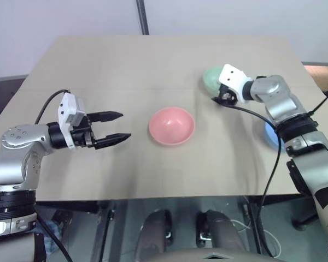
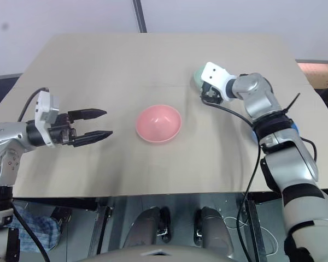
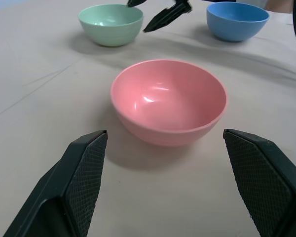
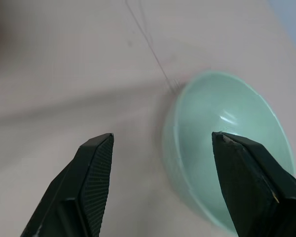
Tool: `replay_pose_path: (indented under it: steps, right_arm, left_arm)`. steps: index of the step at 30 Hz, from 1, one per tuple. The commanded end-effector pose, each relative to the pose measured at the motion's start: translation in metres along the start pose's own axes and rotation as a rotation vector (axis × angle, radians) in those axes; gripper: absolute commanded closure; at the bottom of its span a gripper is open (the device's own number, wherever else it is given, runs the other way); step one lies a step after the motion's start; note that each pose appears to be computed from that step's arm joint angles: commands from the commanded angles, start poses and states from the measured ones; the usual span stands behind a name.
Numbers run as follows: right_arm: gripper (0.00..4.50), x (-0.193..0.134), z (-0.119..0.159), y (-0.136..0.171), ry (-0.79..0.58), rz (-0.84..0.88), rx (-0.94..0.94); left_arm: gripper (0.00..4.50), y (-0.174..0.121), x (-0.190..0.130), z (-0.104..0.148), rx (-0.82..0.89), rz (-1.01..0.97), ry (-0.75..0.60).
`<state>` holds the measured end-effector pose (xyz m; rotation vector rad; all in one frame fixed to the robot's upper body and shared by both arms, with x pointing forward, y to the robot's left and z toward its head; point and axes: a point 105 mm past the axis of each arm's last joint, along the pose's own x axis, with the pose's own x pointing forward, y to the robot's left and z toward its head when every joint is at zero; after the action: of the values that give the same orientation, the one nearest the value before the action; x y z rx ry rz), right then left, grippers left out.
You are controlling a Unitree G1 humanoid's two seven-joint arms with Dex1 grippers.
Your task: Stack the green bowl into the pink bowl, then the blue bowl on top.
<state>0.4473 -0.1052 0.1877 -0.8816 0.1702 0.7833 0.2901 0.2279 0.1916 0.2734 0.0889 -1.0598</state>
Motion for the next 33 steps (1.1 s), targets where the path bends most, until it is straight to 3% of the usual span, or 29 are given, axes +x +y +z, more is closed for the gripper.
replay_pose_path:
  steps: [1,21,26,30,33]
  right_arm:
    - [1.04,0.003,0.012,-0.014,0.026,-0.040,-0.064]
    - [1.04,0.019,0.002,-0.007,0.139,-0.009,-0.088]
    - [2.69,0.021,0.004,-0.006,0.134,-0.002,-0.094]
    - [4.46,0.023,0.007,-0.003,0.126,0.008,-0.102]
    - [4.46,0.024,0.009,-0.002,0.122,0.011,-0.105]
  left_arm:
    - [0.53,-0.001,-0.001,0.013,0.046,-0.016,-0.014]
    - [0.53,0.002,-0.001,0.031,0.061,0.030,-0.120]
    - [0.47,-0.001,-0.001,0.028,0.058,0.035,-0.117]
    - [0.47,-0.003,-0.001,0.028,0.056,0.035,-0.117]
    - [0.47,-0.003,-0.001,0.028,0.056,0.038,-0.117]
